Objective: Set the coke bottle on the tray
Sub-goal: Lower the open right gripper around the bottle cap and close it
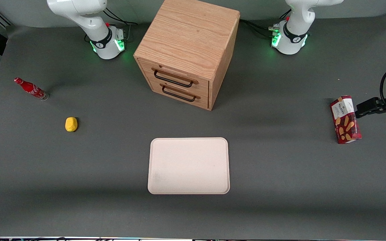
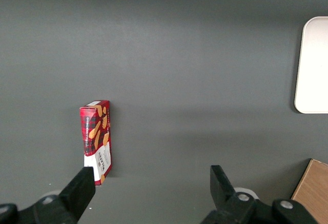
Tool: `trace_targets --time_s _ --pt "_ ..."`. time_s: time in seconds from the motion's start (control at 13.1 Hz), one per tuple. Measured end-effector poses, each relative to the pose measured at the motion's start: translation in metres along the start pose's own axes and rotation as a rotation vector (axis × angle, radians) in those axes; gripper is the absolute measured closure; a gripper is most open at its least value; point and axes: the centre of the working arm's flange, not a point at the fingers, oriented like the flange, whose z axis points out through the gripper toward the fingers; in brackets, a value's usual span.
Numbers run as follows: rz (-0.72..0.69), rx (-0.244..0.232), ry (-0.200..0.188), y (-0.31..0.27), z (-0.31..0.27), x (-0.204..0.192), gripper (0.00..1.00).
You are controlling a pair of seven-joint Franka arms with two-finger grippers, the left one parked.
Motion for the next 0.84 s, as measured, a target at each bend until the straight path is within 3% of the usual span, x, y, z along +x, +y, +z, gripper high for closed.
trace_targets --time_s 0.46,0.84 --pt "0.013 -0.037 0.016 0.002 0.059 -0.010 0.00" --pt "0.035 -0.076 0.066 0.005 0.108 -0.037 0.00"
